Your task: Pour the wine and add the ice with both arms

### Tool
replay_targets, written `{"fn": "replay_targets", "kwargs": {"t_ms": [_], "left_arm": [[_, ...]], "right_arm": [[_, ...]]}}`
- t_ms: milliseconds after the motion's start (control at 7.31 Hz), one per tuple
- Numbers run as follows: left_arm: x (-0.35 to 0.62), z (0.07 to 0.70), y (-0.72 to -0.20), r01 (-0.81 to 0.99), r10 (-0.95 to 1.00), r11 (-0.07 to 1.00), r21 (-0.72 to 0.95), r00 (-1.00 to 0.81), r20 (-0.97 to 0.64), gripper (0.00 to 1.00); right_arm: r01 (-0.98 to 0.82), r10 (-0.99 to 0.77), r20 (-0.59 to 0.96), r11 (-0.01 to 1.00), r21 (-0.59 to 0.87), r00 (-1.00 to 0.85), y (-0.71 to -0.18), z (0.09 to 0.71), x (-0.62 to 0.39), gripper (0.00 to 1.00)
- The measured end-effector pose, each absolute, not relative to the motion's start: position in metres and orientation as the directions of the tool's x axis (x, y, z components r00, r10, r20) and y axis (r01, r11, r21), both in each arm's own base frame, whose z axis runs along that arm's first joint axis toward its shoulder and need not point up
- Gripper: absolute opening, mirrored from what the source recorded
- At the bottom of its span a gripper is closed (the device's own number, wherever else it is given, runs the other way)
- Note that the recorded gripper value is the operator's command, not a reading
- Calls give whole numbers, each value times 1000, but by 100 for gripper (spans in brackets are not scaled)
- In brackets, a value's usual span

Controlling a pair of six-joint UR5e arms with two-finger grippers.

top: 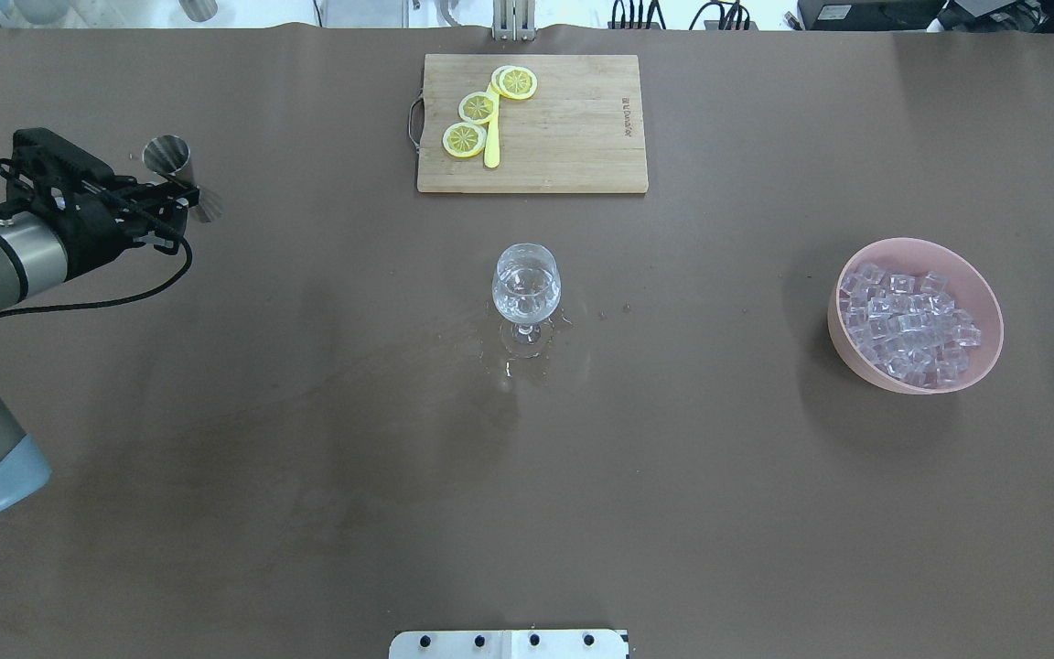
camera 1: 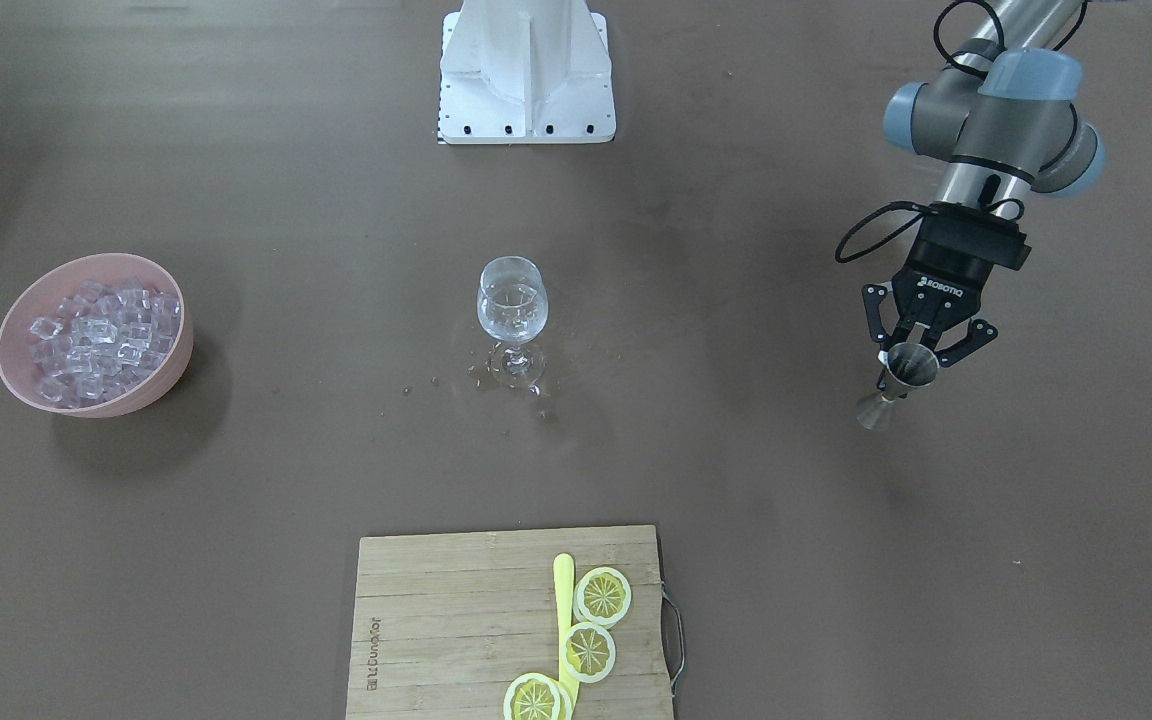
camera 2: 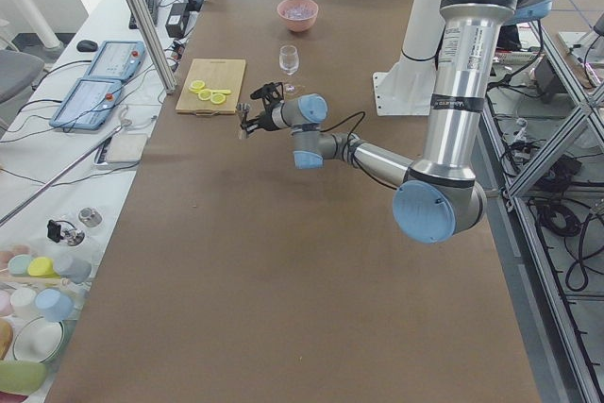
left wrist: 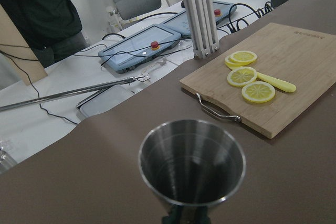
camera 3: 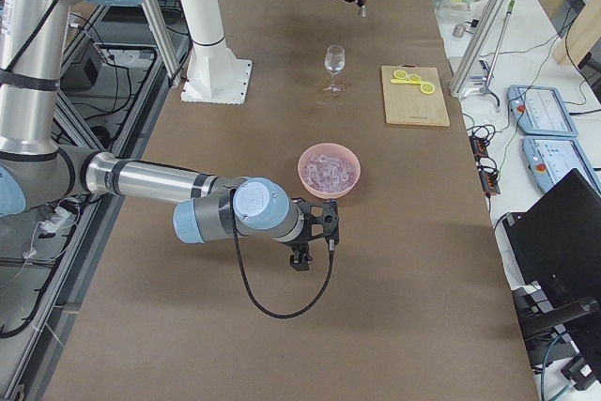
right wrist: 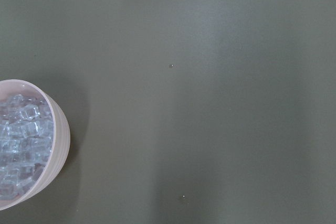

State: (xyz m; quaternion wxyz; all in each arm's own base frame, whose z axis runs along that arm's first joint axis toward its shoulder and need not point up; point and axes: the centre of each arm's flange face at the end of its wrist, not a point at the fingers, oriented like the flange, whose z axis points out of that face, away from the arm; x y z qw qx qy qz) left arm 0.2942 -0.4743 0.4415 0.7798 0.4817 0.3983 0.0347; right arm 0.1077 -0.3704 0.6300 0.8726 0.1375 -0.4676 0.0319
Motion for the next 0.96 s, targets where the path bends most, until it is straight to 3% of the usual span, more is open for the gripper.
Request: {"fn": "replay_targets", "kwargs": {"t_ms": [410,957], "left_arm": [[264,498,-462,362,288,662,656,685,-669,0],[270,520,-464,371,196,724,581,697,-689,0]], "right_arm": [[-185,-72,816,959,215,573,-372,630,109,100],[-187,-67,817,960,210,573,-371,630,109,100]]}}
